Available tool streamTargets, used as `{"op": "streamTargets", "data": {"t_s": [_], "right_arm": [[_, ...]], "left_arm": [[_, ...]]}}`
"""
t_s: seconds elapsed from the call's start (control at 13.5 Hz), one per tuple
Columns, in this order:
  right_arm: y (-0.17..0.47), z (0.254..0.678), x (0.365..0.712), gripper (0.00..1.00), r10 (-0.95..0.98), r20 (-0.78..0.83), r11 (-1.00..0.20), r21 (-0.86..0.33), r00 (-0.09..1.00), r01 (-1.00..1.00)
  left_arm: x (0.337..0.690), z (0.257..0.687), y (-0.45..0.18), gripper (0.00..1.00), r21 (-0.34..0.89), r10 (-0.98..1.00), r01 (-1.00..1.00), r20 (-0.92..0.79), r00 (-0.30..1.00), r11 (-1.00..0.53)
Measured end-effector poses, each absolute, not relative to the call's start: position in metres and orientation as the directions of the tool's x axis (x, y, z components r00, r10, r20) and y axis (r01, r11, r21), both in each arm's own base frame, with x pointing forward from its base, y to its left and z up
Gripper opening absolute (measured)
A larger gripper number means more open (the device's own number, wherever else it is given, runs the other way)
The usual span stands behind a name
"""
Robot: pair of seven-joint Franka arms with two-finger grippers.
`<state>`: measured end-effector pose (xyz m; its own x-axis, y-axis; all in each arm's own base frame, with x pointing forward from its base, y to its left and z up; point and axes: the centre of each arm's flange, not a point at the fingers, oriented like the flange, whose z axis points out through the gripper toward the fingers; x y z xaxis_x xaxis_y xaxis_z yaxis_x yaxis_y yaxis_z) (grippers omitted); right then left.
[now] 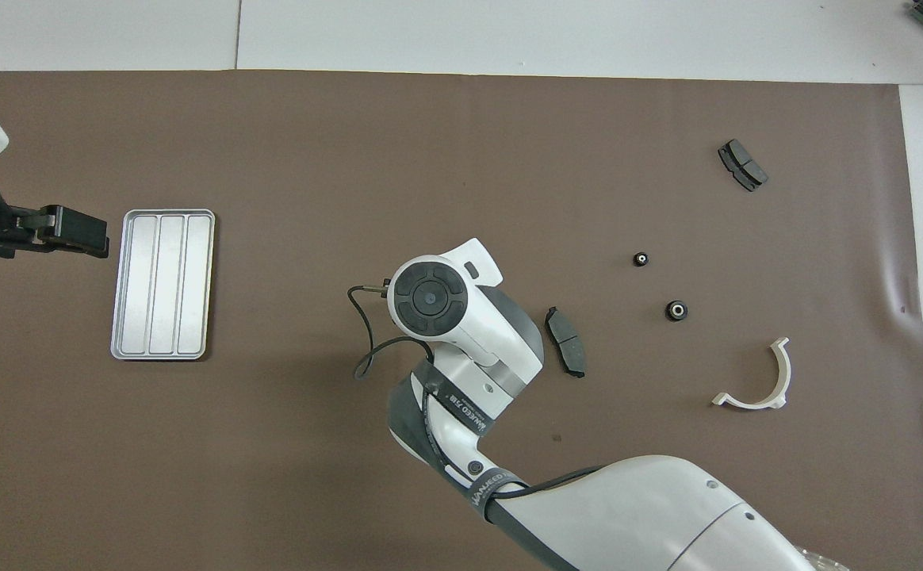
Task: Pick bearing gear from pile to tray
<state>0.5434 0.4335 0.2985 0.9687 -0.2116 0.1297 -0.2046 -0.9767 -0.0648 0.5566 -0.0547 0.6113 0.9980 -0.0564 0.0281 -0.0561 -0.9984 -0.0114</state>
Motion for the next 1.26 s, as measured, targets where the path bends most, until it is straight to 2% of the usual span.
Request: {"op": "streamTargets", "data": {"t_s": [0.3,0.37,0.67,0.82,0.97,1.26], "right_arm": [[0.430,0.303,0.547,0.92,-0.214,0.142,-0.976,-0.064,0.967,-0.207],[0.422,0.313,0.554,1.00,-0.224,0.157,-0.974,-0.062,0.962,-0.217],[0.319,0.394,0.602,1.00,-0.238,0.202,-0.971,-0.012,0.950,-0.241],[0.258,0.418,0.617,1.00,-0.210,0.211,-0.976,0.017,0.955,-0.218],[0.210,0.416,0.622,1.00,-0.142,0.194,-0.986,0.056,0.971,-0.156],[0.137,0.383,0.619,1.00,-0.010,0.105,-0.993,0.117,0.994,-0.023]], "left_arm": [[0.554,0.606,-0.067,1.00,-0.003,-0.036,-0.035,0.053,0.998,-0.999],[0.554,0.606,-0.070,1.00,0.004,-0.025,-0.026,0.060,0.998,-1.000],[0.552,0.593,-0.100,1.00,0.016,0.009,0.008,0.054,0.998,-1.000],[0.555,0.581,-0.130,1.00,0.023,0.040,0.038,0.058,0.998,-0.999],[0.560,0.563,-0.163,1.00,0.030,0.076,0.075,0.060,0.995,-0.997],[0.570,0.522,-0.221,1.00,0.028,0.064,0.063,0.038,0.997,-0.998]]}}
